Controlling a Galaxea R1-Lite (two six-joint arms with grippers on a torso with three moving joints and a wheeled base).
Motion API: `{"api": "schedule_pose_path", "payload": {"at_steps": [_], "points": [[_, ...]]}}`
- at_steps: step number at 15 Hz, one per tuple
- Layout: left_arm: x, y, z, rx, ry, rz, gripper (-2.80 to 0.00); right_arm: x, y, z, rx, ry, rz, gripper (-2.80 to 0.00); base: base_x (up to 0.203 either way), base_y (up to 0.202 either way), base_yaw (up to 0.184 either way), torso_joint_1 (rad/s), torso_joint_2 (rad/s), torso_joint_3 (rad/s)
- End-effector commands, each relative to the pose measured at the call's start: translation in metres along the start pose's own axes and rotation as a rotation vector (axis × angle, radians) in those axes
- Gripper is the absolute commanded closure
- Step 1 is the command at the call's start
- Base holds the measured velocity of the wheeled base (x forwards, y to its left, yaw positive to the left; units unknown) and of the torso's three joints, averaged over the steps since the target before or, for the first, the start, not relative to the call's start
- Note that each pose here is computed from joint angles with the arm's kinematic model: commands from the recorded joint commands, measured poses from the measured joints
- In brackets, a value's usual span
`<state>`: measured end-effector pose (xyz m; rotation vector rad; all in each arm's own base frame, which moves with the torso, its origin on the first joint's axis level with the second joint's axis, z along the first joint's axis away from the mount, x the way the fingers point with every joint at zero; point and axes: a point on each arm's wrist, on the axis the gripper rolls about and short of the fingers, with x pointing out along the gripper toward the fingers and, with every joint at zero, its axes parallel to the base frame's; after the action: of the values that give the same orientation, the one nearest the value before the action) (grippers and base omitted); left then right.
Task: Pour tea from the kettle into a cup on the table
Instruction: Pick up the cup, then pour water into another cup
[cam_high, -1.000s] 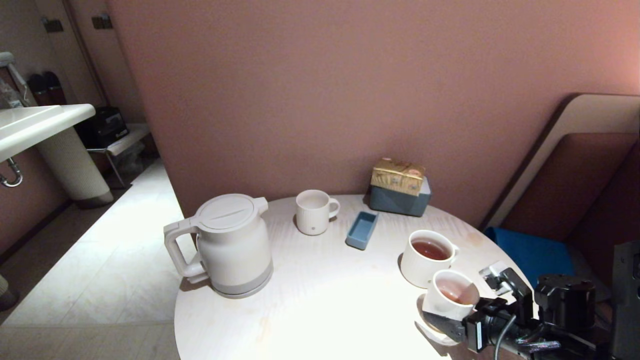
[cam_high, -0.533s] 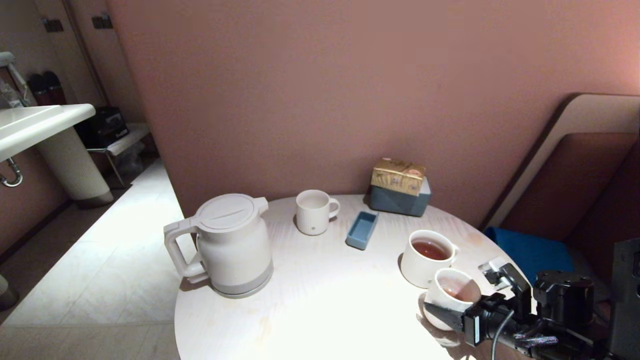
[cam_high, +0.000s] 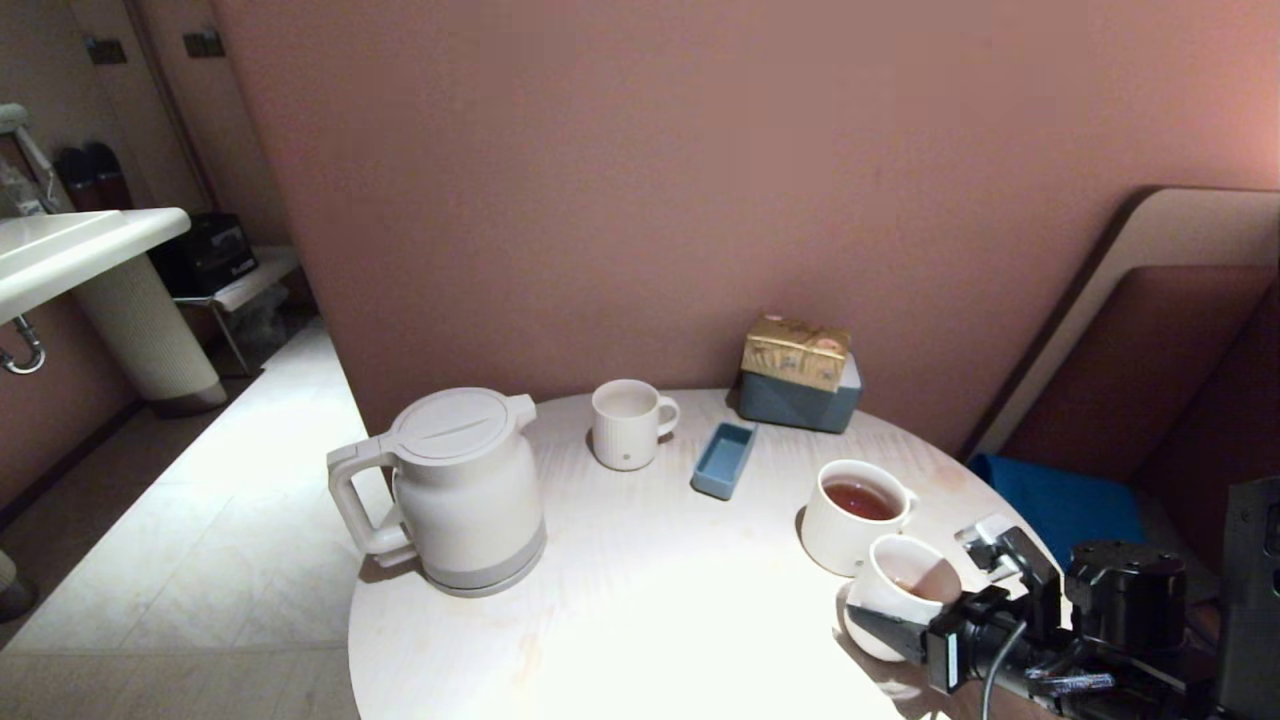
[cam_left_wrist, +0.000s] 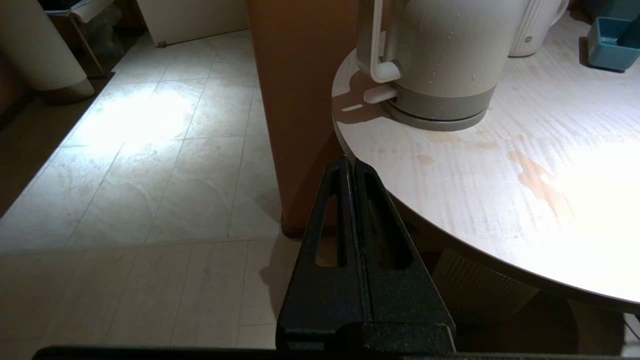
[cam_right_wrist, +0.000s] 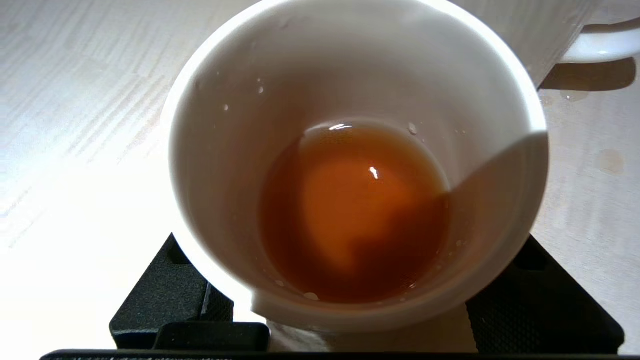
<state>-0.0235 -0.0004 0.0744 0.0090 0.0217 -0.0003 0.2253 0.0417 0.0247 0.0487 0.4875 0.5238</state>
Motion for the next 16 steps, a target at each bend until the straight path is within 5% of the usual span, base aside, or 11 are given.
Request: {"api": "schedule_pose_path", "payload": {"at_steps": [1, 9, 16], "points": [[0.0, 0.0, 0.0, 0.0, 0.001, 0.0, 0.0, -0.002, 0.003, 0.007, -0.028, -0.055, 0.009, 0.0, 0.0, 0.0, 0.0, 0.0, 0.0, 0.0], [0.0, 0.0, 0.0, 0.0, 0.001, 0.0, 0.0, -0.031, 0.012, 0.021, -0.094, -0.134, -0.109, 0.0, 0.0, 0.0, 0.0, 0.0, 0.0, 0.0], [0.0, 0.0, 0.0, 0.0, 0.001, 0.0, 0.0, -0.054, -0.024, 0.024, -0.139, -0.16, -0.352, 0.0, 0.0, 0.0, 0.0, 0.0, 0.0, 0.0]]}}
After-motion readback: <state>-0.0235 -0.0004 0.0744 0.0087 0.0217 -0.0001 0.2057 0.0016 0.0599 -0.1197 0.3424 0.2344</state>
